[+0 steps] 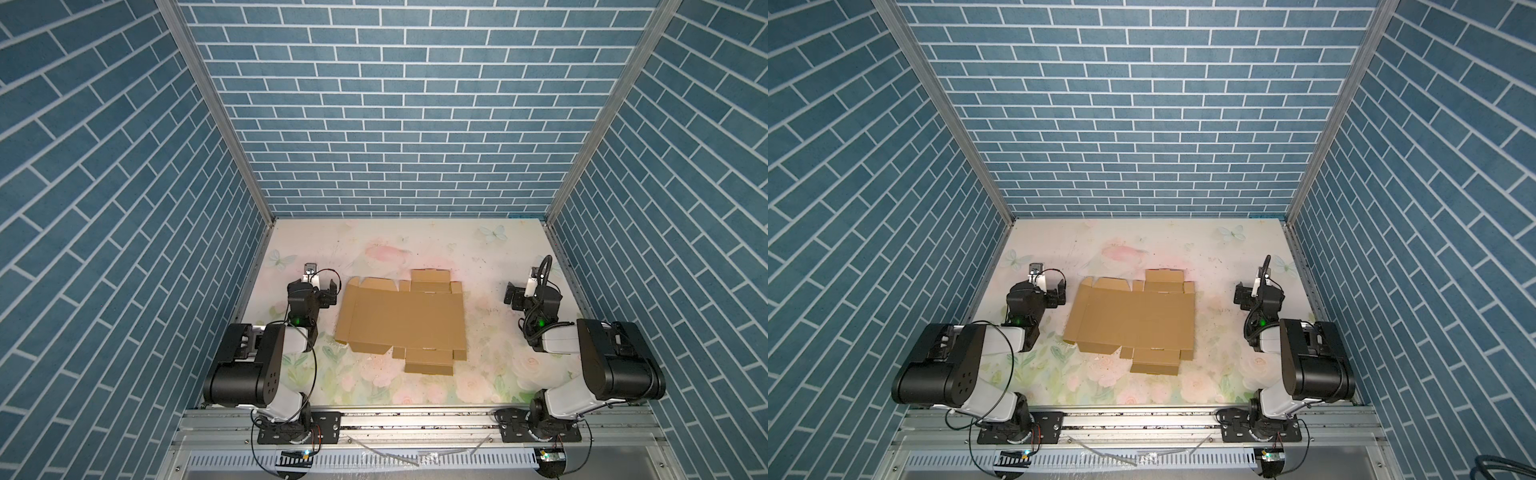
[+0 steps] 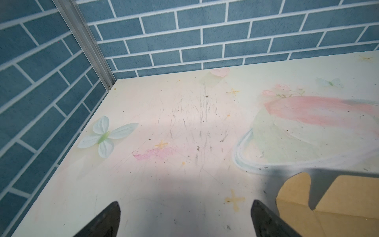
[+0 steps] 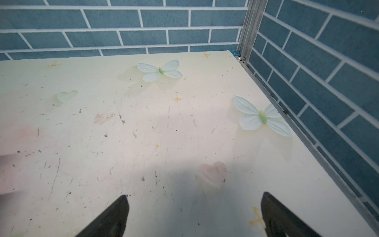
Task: Fold the paper box
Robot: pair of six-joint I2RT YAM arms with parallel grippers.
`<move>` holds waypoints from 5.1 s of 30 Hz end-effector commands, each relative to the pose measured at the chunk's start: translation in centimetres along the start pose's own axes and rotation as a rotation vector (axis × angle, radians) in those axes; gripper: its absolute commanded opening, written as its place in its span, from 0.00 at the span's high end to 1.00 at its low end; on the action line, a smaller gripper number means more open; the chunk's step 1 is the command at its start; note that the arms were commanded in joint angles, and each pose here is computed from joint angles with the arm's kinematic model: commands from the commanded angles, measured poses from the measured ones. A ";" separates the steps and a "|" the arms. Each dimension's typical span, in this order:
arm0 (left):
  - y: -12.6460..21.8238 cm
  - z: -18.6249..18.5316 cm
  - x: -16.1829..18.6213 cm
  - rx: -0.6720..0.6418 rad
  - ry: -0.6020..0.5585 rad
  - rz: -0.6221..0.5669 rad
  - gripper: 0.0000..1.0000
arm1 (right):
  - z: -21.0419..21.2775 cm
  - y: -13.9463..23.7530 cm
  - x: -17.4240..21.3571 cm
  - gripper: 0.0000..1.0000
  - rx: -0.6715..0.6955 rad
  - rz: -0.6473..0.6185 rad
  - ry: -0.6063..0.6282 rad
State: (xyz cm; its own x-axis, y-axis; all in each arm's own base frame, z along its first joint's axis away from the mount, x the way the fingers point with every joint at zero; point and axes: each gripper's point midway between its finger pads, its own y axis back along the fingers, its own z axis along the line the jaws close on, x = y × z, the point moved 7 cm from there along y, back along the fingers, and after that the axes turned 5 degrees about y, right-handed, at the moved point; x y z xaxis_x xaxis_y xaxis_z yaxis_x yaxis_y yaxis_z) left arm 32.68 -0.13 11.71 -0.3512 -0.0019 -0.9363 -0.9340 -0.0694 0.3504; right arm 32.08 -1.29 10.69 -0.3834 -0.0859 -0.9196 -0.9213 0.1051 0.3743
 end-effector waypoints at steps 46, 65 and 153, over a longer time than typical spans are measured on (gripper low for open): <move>3.8 0.4 -6.8 -0.099 0.442 0.486 0.00 | 1.7 3.7 -8.9 0.01 -0.095 0.400 -0.308; 4.2 -3.1 -3.3 0.087 0.414 0.774 0.00 | 13.2 4.6 -9.2 0.39 -0.428 0.499 -0.130; 1.3 -8.8 3.1 0.461 0.553 0.838 0.87 | 17.7 4.8 -4.1 0.55 -0.484 0.671 -0.120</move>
State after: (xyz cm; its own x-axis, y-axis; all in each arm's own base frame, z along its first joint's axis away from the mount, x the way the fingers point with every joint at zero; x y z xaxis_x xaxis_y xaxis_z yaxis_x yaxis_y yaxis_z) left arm 30.96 -8.97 8.32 -0.9282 -0.3097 -0.2063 -0.3507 0.5426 0.7633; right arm 30.39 16.98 14.22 -0.8696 -0.0788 -0.4874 -0.4344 -0.3469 0.8312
